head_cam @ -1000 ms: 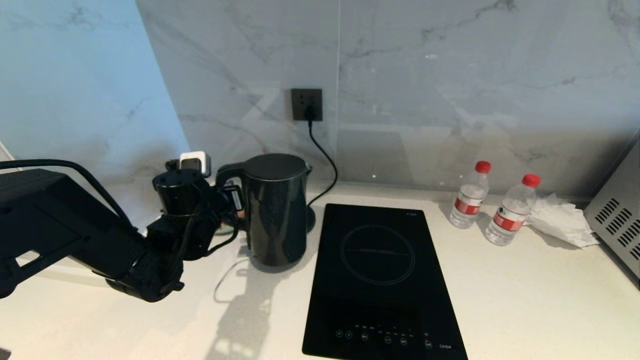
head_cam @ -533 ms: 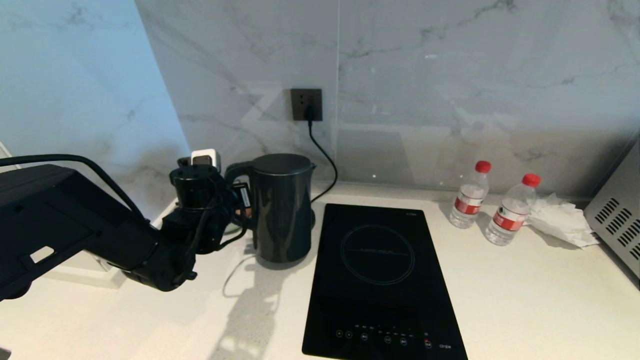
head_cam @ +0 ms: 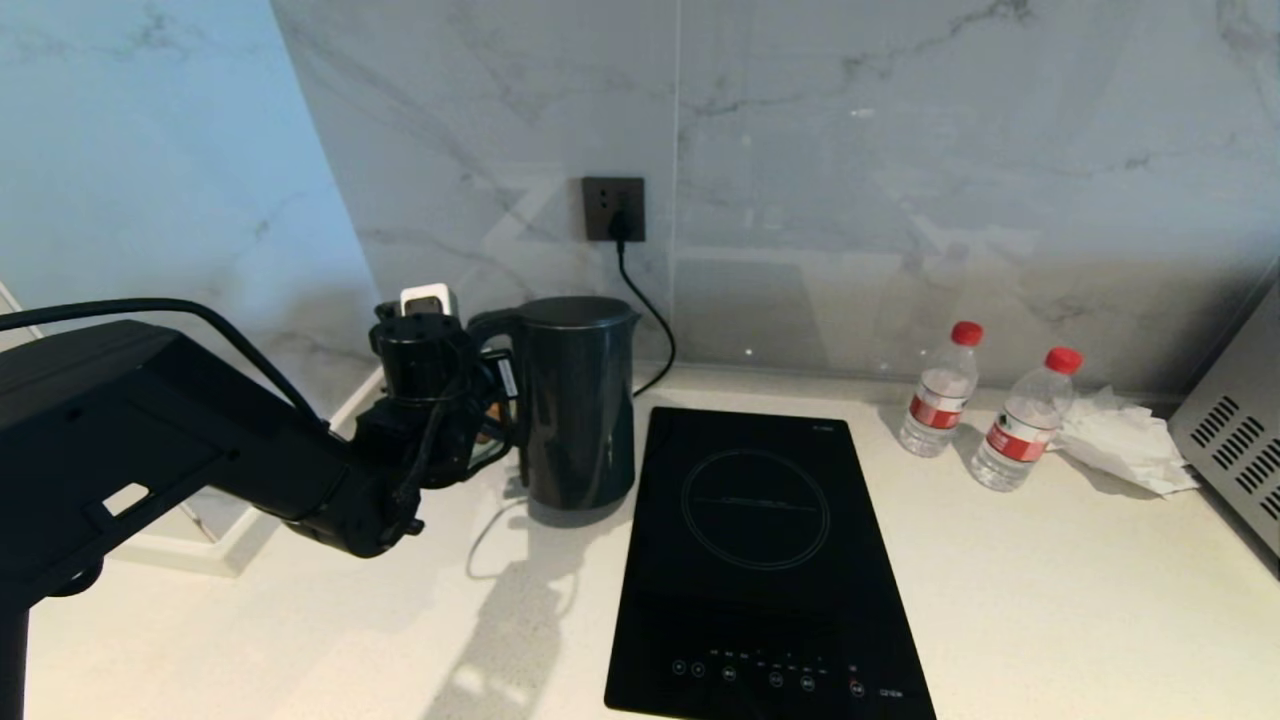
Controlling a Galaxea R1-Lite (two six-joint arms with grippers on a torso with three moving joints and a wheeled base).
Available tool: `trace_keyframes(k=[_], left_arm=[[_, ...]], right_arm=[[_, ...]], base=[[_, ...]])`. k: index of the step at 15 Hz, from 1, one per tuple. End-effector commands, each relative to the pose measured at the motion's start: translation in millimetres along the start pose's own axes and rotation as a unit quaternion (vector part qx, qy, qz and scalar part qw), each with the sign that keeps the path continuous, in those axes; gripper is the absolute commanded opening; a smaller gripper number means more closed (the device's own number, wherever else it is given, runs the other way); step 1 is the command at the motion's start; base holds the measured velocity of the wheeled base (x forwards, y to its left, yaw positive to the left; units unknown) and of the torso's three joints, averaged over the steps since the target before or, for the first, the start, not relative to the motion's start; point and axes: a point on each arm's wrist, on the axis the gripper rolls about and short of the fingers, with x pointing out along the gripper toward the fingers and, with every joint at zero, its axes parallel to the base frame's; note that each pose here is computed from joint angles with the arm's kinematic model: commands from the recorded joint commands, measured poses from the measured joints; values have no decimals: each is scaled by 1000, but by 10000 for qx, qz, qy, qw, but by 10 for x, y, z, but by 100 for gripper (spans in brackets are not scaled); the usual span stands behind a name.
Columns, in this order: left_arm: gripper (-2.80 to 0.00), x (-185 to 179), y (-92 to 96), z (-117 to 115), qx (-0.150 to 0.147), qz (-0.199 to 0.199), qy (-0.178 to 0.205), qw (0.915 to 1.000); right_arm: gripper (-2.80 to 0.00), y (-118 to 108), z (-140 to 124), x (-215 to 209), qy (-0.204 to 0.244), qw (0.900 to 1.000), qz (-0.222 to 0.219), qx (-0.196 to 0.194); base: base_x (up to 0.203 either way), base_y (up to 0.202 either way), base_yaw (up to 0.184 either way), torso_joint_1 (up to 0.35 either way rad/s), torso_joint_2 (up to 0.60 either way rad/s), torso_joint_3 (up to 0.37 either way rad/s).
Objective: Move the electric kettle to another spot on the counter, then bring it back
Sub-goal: Place it on the power base
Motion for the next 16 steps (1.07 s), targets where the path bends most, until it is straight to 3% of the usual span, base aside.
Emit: trace_keyframes(k=[1,16], left_arm=[[-280,16,-34,-27,-85,-24,-9,10000],[-280,198,-358,23,-377,-219,-17,9990]], right_arm=[[-280,0,-1,0,-1,10000,3,0],[-280,0,1,0,-5,10000,0,-3]], base=[[0,0,0,0,0,0],[0,0,0,0,0,0]])
